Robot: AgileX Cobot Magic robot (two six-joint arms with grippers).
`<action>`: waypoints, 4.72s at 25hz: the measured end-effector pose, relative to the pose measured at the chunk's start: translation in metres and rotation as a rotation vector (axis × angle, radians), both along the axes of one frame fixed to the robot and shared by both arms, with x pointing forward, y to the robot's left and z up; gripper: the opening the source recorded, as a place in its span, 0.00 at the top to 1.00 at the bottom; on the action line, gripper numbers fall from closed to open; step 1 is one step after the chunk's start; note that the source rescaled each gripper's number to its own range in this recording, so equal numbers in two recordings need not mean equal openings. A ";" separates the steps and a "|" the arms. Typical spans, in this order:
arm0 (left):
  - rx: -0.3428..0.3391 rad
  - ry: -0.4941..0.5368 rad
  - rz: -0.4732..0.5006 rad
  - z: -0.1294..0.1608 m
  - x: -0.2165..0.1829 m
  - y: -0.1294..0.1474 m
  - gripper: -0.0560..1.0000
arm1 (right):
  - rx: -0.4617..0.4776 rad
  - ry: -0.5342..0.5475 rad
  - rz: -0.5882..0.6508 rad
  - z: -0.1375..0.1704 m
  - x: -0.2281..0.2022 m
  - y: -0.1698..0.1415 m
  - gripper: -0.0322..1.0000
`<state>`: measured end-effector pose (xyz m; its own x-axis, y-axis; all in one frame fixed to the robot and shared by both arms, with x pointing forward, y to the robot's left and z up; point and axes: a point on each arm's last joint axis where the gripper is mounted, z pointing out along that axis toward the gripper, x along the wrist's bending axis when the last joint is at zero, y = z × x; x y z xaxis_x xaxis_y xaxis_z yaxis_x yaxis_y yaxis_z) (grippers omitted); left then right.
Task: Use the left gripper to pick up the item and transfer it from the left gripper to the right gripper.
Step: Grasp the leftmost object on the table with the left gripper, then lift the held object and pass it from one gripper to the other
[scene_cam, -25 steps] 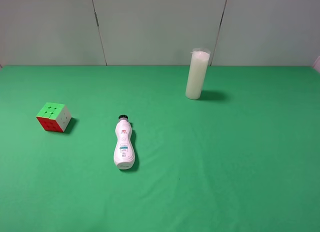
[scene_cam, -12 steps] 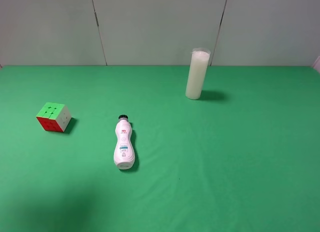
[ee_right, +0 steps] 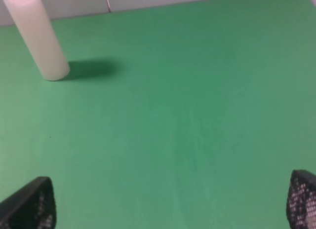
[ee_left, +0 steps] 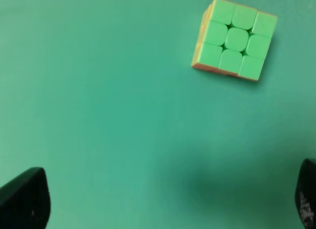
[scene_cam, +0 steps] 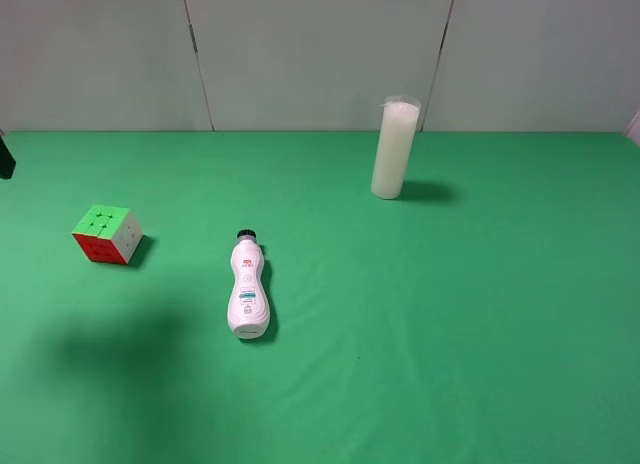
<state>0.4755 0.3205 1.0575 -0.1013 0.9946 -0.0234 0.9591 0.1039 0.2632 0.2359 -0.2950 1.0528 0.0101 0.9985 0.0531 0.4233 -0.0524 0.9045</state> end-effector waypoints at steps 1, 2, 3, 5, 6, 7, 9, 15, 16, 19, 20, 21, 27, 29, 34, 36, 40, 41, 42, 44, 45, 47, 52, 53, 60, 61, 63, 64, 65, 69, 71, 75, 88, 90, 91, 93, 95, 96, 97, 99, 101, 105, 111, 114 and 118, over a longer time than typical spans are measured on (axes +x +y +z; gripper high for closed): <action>-0.005 0.014 -0.005 -0.006 0.006 -0.001 0.00 | 0.000 0.000 0.000 0.000 0.000 0.000 0.00; -0.004 0.020 -0.017 -0.011 0.011 -0.002 0.00 | 0.000 0.000 0.000 0.000 0.000 0.000 0.00; -0.005 0.032 -0.025 -0.018 0.016 -0.004 0.00 | 0.000 0.000 0.000 0.000 0.000 0.000 0.00; -0.006 0.055 -0.041 -0.030 0.026 -0.007 0.00 | 0.000 0.000 0.000 0.000 0.000 0.000 0.00; -0.006 0.070 -0.050 -0.037 0.030 -0.009 0.00 | 0.000 0.000 0.000 0.000 0.000 0.000 0.00; -0.007 0.083 -0.058 -0.044 0.035 -0.012 0.00 | 0.000 0.000 0.000 0.000 0.000 0.000 0.00; -0.006 0.104 -0.080 -0.056 0.042 -0.016 0.00 | 0.000 0.000 0.000 0.000 0.000 0.000 0.00; -0.001 0.134 -0.140 -0.088 0.059 -0.032 0.00 | 0.000 0.000 0.000 0.000 0.000 0.000 0.00; 0.000 0.134 -0.148 -0.092 0.061 -0.034 0.00 | 0.000 0.000 0.000 0.000 0.000 0.000 0.00; 0.001 0.143 -0.168 -0.104 0.067 -0.040 0.00 | 0.000 0.000 0.000 0.000 0.000 0.000 0.00; -0.002 0.147 -0.168 -0.107 0.068 -0.041 0.00 | 0.000 0.000 0.000 0.000 0.000 0.000 0.00; -0.002 0.154 -0.168 -0.111 0.069 -0.041 0.00 | 0.000 0.000 0.000 0.000 0.000 0.000 0.00; 0.000 0.145 -0.168 -0.123 0.075 -0.042 0.00 | 0.000 0.000 0.000 0.000 0.000 0.000 0.00; 0.001 0.144 -0.172 -0.128 0.078 -0.042 0.00 | 0.000 0.000 0.000 0.000 0.000 0.000 0.00; 0.005 0.166 -0.193 -0.145 0.082 -0.044 0.00 | 0.000 0.000 0.000 0.000 0.000 0.000 0.00; 0.008 0.159 -0.207 -0.151 0.084 -0.048 0.00 | 0.000 0.000 0.000 0.000 0.000 0.000 0.00; 0.012 0.144 -0.230 -0.159 0.087 -0.055 0.00 | 0.000 0.000 0.000 0.000 0.000 0.000 0.00; 0.013 0.145 -0.233 -0.160 0.087 -0.056 0.00 | 0.000 0.000 0.000 0.000 0.000 0.000 0.00; 0.013 0.152 -0.236 -0.162 0.087 -0.056 0.00 | 0.000 0.000 0.000 0.000 0.000 0.000 0.00; 0.016 0.158 -0.239 -0.164 0.087 -0.056 0.00 | 0.000 0.000 0.000 0.000 0.000 0.000 0.00; 0.016 0.161 -0.239 -0.165 0.087 -0.056 0.00 | 0.000 0.000 0.000 0.000 0.000 0.000 0.00; 0.017 0.163 -0.241 -0.166 0.087 -0.057 0.00 | 0.000 0.000 0.000 0.000 0.000 0.000 0.00; 0.042 0.163 -0.265 -0.166 0.087 -0.055 0.02 | 0.000 0.000 0.000 0.000 0.000 0.000 0.00; 0.046 0.163 -0.268 -0.166 0.088 -0.055 0.05 | 0.000 0.000 0.000 0.000 0.000 0.000 0.00; 0.047 0.163 -0.270 -0.166 0.088 -0.055 0.65 | 0.000 0.000 0.000 0.000 0.000 0.000 0.00; 0.047 0.163 -0.270 -0.166 0.088 -0.055 0.78 | 0.000 0.000 0.000 0.000 0.000 0.000 0.00; 0.048 0.163 -0.271 -0.166 0.088 -0.055 0.95 | 0.000 0.000 0.000 0.000 0.000 0.000 0.00; 0.048 0.163 -0.271 -0.166 0.088 -0.055 0.94 | 0.000 0.000 0.000 0.000 0.000 0.000 0.00; 0.048 0.163 -0.271 -0.166 0.088 -0.055 0.94 | 0.000 0.000 0.000 0.000 0.000 0.000 0.00; 0.049 0.156 -0.271 -0.166 0.088 -0.055 0.94 | 0.000 0.000 0.000 0.000 0.000 0.000 0.00; 0.049 0.141 -0.271 -0.166 0.090 -0.055 0.94 | 0.000 0.000 0.000 0.000 0.000 0.000 0.00; 0.049 0.129 -0.271 -0.166 0.091 -0.055 0.94 | 0.000 0.000 0.000 0.000 0.000 0.000 0.00; 0.050 0.081 -0.270 -0.137 0.090 -0.055 0.94 | 0.000 0.000 0.000 0.000 0.000 0.000 0.00; 0.051 0.060 -0.269 -0.123 0.087 -0.055 0.94 | 0.000 0.000 0.000 0.000 0.000 0.000 0.00; 0.051 0.053 -0.268 -0.117 0.085 -0.054 0.94 | 0.000 0.000 0.000 0.000 0.000 0.000 0.00; 0.051 0.025 -0.267 -0.102 0.081 -0.054 0.94 | 0.000 0.000 0.000 0.000 0.000 0.000 0.00; 0.051 -0.002 -0.265 -0.088 0.077 -0.053 0.94 | 0.000 0.000 0.000 0.000 0.000 0.000 0.00; 0.052 -0.018 -0.265 -0.080 0.074 -0.053 0.94 | 0.000 0.000 0.000 0.000 0.000 0.000 0.00; 0.052 -0.033 -0.264 -0.072 0.071 -0.053 0.94 | 0.000 0.000 0.000 0.000 0.000 0.000 0.00; 0.054 -0.060 -0.264 -0.059 0.065 -0.052 0.94 | 0.000 0.000 0.000 0.000 0.000 0.000 0.00; 0.055 -0.091 -0.263 -0.045 0.058 -0.051 0.94 | 0.000 0.000 0.000 0.000 0.000 0.000 0.00; 0.038 -0.145 -0.253 -0.024 0.047 -0.051 0.94 | 0.000 0.000 0.000 0.000 0.000 0.000 0.00; -0.077 -0.165 -0.209 -0.013 0.039 -0.059 0.94 | 0.000 0.000 0.000 0.000 0.000 0.000 0.00; -0.150 -0.165 -0.224 -0.012 0.038 -0.065 0.94 | 0.000 0.000 0.000 0.000 0.000 0.000 0.00; -0.256 -0.178 -0.267 -0.010 0.037 -0.075 0.94 | 0.000 0.000 0.000 0.000 0.000 0.000 0.00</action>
